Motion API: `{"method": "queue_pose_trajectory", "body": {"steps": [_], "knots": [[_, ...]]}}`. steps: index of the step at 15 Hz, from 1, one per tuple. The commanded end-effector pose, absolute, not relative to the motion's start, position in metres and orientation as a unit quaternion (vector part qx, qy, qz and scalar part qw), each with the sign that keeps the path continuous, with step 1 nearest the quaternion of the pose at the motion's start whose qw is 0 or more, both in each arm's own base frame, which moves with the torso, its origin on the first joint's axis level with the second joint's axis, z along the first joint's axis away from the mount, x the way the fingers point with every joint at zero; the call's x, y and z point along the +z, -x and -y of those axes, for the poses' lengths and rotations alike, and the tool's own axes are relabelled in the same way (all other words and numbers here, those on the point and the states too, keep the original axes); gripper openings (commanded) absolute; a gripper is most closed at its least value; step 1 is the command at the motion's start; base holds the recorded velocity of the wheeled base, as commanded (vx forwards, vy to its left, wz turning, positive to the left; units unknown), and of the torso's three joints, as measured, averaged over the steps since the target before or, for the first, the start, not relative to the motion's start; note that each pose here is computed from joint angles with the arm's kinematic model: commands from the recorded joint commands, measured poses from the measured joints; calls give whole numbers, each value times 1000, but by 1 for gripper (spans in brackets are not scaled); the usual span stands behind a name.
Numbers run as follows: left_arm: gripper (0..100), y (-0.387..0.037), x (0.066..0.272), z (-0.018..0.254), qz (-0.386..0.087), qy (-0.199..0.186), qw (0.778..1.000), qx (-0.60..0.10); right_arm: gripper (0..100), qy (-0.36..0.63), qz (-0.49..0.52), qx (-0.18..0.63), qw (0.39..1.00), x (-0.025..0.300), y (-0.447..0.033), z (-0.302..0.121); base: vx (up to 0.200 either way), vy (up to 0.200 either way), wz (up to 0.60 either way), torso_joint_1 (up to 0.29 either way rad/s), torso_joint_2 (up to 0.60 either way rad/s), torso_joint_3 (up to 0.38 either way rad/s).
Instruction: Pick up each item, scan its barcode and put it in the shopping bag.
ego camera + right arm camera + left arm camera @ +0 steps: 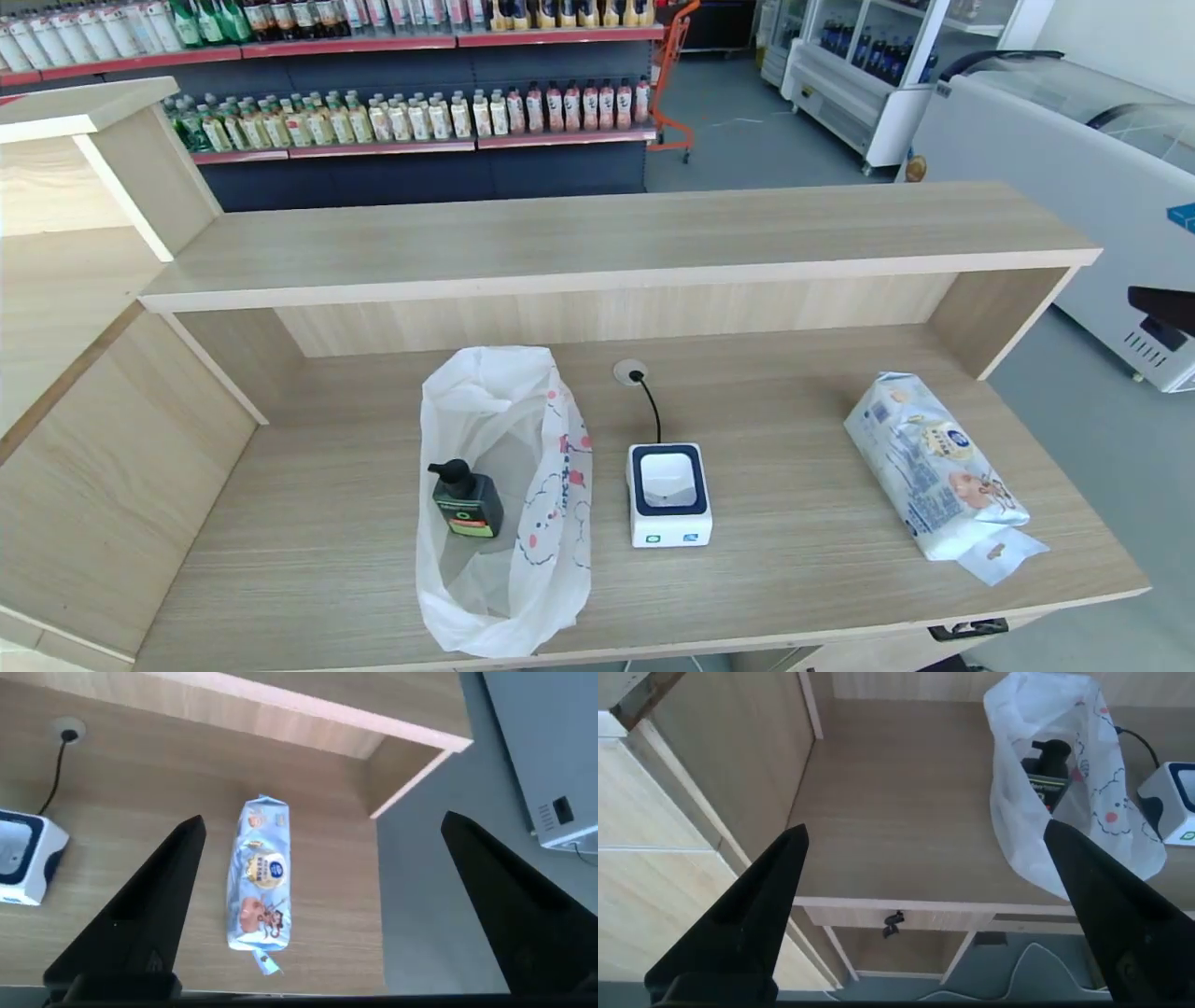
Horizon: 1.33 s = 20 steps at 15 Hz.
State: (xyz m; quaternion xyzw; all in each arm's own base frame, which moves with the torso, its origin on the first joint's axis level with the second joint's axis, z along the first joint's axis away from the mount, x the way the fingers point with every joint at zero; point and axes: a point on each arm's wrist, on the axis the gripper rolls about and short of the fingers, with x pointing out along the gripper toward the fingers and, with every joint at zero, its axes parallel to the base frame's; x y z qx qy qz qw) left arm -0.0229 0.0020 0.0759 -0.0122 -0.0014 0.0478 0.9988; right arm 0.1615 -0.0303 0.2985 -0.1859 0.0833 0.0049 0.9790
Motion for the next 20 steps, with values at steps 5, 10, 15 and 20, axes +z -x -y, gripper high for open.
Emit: {"method": "queue_pose_trajectory", "body": {"steps": [5,10,15,20], "knots": [[100,23,76,-2,2,12,999,48,100,111,-228,-63,965,237,-206,82,0,0,0,0,0,0],[100,23,76,-2,2,12,999,48,100,68,-308,-83,945,193,-239,123,0,0,0,0,0,0],[100,23,76,-2,2,12,999,48,100,35,-346,-51,936,159,-263,137,0,0,0,0,0,0],[100,23,76,-2,2,12,999,48,100,15,-370,20,929,133,-285,128,0,0,0,0,0,0]]}}
